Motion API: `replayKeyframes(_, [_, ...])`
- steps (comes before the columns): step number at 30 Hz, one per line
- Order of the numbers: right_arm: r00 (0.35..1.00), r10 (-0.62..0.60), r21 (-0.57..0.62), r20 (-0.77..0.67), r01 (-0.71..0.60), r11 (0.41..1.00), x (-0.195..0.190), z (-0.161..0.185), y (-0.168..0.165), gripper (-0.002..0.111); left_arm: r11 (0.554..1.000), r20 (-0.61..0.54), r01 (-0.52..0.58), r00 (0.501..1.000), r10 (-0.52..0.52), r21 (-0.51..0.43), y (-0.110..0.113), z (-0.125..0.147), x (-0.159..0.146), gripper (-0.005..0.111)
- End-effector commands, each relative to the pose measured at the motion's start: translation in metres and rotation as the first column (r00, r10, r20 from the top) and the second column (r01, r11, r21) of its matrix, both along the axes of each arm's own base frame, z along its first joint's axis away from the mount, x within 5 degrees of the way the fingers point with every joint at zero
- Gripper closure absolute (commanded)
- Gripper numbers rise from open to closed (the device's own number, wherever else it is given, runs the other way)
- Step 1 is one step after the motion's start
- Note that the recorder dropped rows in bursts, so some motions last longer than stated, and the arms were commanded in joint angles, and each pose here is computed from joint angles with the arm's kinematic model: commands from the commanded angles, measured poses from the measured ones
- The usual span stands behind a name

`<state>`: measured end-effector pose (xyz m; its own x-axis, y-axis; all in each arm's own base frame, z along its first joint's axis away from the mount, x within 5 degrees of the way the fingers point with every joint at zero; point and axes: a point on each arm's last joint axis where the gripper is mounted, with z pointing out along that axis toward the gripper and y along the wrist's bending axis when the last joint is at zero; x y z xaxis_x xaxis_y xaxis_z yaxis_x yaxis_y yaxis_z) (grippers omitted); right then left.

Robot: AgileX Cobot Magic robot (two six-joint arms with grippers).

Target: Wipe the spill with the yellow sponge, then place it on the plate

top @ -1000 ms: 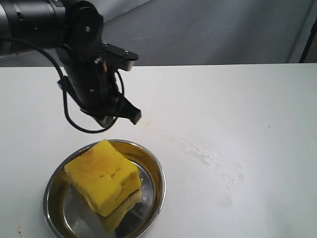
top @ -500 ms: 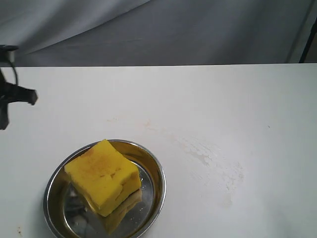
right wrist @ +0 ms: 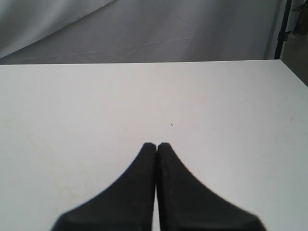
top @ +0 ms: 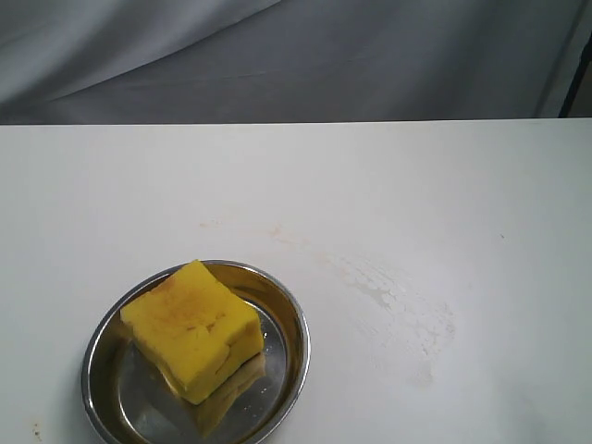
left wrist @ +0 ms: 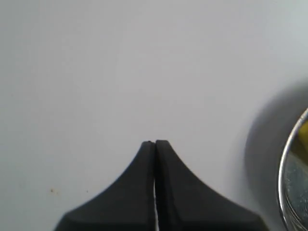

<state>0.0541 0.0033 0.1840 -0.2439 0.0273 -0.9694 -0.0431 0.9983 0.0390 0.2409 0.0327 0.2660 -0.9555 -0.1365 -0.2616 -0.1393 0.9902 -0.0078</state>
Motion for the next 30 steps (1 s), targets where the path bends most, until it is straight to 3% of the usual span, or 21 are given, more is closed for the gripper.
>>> replayKeyframes(1, [1.0,-0.003,-0.004,0.007,0.003,1.0,0.0,0.0,0.0,0.108,0.995,0.105,0.099,0.989,-0.1,0.011,-0.021,0.01,-0.021,0.107])
replayKeyframes(8, [1.0,-0.003,-0.004,0.007,0.003,1.0,0.0,0.0,0.0,0.108,0.99,0.306,0.142,0.941,-0.143,0.025,-0.034,0.017,-0.065,0.107])
replayKeyframes(15, [1.0,-0.003,-0.004,0.007,0.003,1.0,0.0,0.0,0.0,0.108,0.99,0.5,0.132,0.855,-0.137,0.045,-0.035,0.035,-0.111,0.107])
replayKeyframes(21, [1.0,-0.003,-0.004,0.007,0.003,1.0,0.0,0.0,0.0,0.108,0.991,0.689,0.123,0.713,-0.129,0.058,-0.037,0.061,-0.157,0.107])
replayKeyframes(30, [1.0,-0.003,-0.004,0.007,0.003,1.0,0.0,0.0,0.0,0.108,0.991,0.873,0.109,0.473,-0.116,0.073,-0.039,0.076,-0.224,0.107])
